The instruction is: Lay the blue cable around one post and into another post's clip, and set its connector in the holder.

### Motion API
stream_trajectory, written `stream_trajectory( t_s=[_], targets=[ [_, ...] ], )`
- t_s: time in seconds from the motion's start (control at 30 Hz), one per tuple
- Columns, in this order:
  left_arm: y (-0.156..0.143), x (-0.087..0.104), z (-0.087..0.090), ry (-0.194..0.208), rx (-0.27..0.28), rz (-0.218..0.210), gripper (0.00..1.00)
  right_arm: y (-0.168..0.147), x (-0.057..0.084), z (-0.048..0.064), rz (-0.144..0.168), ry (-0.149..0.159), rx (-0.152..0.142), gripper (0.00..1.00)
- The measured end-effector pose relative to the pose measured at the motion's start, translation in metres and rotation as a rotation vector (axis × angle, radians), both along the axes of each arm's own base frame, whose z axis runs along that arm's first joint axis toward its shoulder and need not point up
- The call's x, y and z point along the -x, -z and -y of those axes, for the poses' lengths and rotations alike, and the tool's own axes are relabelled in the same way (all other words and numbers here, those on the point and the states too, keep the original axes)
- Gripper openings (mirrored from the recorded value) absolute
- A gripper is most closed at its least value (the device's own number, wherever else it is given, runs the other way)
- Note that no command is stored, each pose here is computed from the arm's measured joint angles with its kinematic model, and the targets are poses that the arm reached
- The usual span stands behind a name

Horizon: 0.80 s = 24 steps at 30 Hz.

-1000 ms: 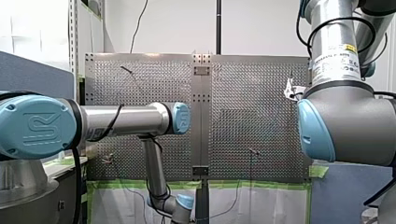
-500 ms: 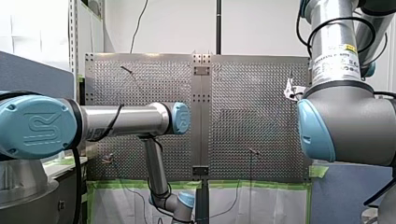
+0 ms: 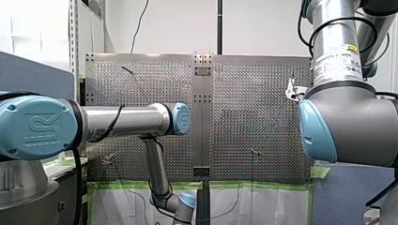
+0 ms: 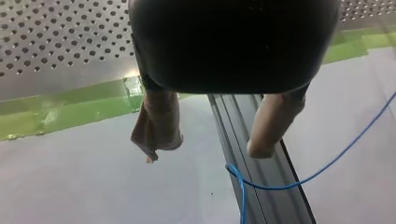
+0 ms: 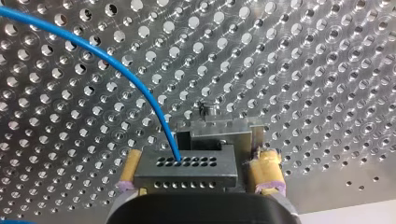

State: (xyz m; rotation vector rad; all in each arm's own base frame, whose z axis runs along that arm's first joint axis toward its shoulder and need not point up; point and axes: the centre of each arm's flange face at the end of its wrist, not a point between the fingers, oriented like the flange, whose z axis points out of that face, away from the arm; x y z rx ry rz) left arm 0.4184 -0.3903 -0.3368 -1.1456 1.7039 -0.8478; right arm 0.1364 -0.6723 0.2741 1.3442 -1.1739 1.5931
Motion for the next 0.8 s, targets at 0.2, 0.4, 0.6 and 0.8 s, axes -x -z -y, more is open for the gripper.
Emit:
stream_trajectory(
  t_s=[0.2,0.4,0.6,0.8],
  targets=[
    [0.005,0.000,0.003,-0.002,0.056,-0.016,0.99,0.000,0.000,0.000,0.000,0.000,0.000,1.00],
    [0.026,0.007,0.002,-0.032,0.074,-0.048,0.99,0.000,0.000,0.000,0.000,0.000,0.000,1.00],
    [0.031,0.008,-0.002,-0.072,0.051,-0.043,0.99,0.000,0.000,0.000,0.000,0.000,0.000,1.00],
    [0.035,0.006,-0.002,-0.080,0.022,-0.034,0.99,0.000,0.000,0.000,0.000,0.000,0.000,1.00]
  ],
)
